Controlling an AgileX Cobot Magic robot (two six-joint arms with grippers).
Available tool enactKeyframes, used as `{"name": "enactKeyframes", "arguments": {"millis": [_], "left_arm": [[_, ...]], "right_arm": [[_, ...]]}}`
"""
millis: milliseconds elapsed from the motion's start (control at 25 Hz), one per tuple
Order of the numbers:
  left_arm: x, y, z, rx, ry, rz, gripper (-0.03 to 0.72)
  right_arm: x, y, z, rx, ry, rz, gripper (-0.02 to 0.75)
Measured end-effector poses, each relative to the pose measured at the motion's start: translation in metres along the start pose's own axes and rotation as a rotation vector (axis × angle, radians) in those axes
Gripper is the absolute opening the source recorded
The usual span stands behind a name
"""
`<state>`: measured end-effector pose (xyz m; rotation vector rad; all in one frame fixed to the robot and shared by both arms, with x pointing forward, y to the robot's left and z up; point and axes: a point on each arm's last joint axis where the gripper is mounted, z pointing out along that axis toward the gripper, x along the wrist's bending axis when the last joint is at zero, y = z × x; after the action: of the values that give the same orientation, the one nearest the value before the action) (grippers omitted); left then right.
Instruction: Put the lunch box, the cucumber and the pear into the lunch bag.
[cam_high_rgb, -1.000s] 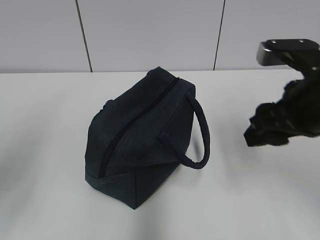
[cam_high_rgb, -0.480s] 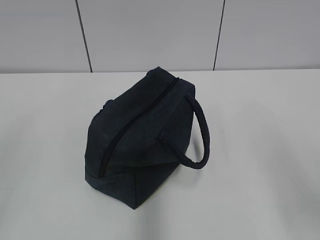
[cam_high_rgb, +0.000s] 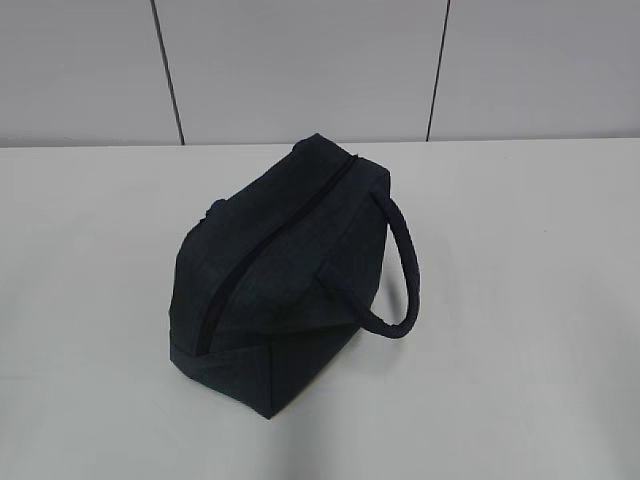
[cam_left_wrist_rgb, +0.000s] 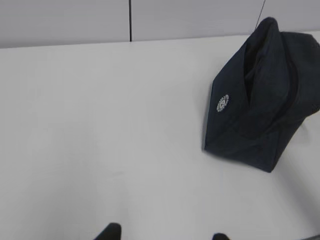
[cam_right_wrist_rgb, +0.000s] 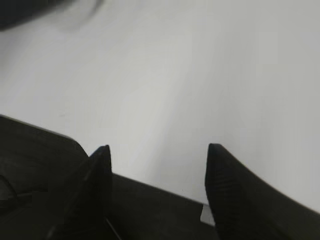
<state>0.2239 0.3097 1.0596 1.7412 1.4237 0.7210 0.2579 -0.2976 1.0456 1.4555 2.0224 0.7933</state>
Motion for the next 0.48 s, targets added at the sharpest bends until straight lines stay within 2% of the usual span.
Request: {"name": "enactKeyframes", "arguments": {"millis": [240, 480], "left_arm": [[0.000, -0.001, 0.002, -0.081, -0.007, 0.008, 0.331], [-0.001, -0.001, 0.006, -0.093, -0.012, 0.013, 0.330]], "right_arm": [[0.000, -0.021, -0.019, -0.201, -0.009, 0.010, 0.463], [0.001, -0.022, -0.020, -0.213, -0.007, 0.014, 0.462]]}}
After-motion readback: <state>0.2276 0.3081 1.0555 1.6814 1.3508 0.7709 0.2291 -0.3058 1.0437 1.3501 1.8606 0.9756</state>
